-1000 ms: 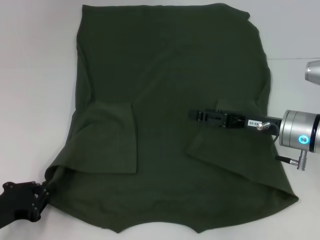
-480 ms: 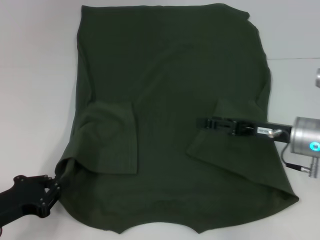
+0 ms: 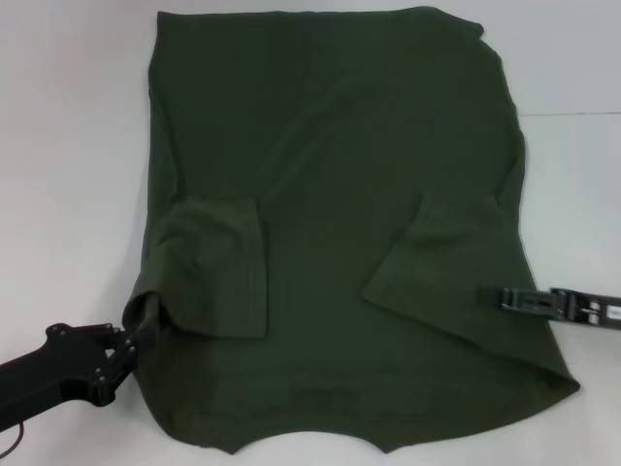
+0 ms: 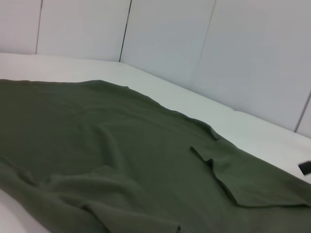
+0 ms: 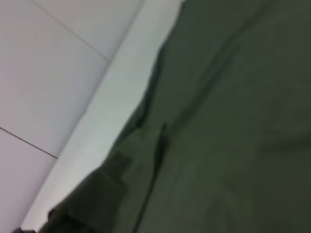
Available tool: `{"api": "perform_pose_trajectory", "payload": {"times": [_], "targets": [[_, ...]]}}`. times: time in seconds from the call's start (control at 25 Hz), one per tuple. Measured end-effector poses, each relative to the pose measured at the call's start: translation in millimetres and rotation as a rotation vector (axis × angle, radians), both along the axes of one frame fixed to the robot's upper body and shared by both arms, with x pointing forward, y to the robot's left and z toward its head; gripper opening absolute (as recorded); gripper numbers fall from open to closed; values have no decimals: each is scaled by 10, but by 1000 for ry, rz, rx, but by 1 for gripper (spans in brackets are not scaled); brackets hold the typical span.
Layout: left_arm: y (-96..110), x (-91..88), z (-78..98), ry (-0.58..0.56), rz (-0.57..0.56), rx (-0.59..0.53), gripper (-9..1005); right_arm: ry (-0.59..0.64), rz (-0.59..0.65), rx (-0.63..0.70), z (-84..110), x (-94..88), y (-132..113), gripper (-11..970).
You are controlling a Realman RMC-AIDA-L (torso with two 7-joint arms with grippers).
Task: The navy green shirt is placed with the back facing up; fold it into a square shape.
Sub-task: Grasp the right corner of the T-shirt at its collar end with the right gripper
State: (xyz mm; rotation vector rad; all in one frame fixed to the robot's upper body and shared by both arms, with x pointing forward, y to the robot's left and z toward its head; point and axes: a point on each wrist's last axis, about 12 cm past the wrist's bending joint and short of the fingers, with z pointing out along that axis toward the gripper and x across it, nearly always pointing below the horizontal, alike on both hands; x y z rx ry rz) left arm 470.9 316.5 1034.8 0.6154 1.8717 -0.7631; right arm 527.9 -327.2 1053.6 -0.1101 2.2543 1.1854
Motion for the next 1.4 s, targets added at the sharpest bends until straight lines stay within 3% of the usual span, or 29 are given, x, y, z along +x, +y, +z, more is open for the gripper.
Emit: {"api": "perform_pose_trajectory", "payload": {"times": [0.36, 0.64, 1.4], "targets": [[-49, 43, 5, -1, -11, -10, 43, 104, -60, -19, -76, -320, -379, 825], [-67, 53, 10, -3, -16, -14, 43, 145, -83, -22, -100, -450, -510, 824], [-111, 102, 13, -4, -21, -19, 44, 197, -52, -49, -135, -426, -444, 823]]}}
